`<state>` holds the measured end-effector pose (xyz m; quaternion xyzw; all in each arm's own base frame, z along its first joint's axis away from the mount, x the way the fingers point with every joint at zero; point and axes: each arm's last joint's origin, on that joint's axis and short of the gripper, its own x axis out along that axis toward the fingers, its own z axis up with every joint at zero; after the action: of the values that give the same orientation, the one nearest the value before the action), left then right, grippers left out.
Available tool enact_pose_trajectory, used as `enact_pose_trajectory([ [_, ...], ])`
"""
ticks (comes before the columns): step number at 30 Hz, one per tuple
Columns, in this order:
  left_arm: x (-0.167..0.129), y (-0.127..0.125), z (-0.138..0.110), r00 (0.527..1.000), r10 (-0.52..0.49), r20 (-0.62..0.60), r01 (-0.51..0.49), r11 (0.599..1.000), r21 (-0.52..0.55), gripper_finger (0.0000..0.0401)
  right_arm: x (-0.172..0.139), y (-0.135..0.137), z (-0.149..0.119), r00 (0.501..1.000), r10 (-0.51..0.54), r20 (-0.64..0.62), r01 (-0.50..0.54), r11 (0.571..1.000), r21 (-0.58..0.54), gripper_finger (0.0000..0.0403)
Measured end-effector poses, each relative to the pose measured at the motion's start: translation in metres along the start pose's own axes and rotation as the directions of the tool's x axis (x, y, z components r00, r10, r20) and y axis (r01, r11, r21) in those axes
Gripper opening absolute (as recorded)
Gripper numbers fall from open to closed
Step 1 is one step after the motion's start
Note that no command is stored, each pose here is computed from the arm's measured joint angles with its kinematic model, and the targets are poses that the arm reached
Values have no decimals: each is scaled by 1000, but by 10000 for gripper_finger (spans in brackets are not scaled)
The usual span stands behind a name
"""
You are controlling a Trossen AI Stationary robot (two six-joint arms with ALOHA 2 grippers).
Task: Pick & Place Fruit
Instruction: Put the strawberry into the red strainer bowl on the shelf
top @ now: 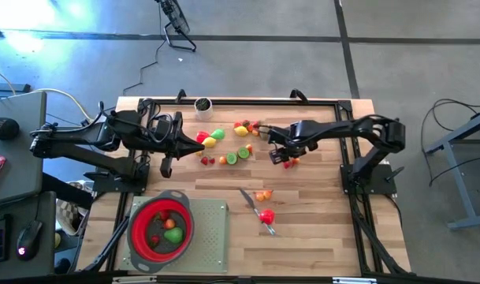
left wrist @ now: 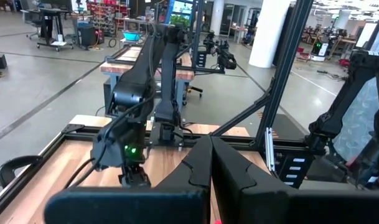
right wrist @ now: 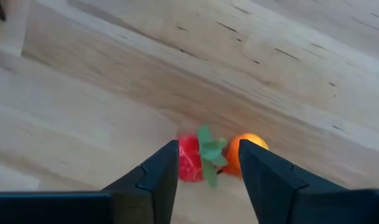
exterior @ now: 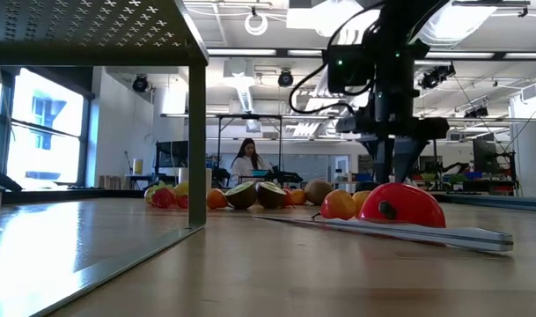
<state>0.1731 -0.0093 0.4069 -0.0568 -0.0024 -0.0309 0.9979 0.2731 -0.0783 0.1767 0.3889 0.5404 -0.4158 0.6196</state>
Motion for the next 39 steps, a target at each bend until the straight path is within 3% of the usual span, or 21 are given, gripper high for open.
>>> enact_pose_trajectory([
  [12, 0, 0, -1, 1000, 1, -8, -1, 1000, 0, 0, 8, -5, 9, 1000, -28, 4, 28, 999, 34, 122],
  [39, 0, 0, -1, 1000, 4, -7, -4, 1000, 0, 0, 8, -2, 6, 998, -49, 32, 48, 999, 24, 121],
])
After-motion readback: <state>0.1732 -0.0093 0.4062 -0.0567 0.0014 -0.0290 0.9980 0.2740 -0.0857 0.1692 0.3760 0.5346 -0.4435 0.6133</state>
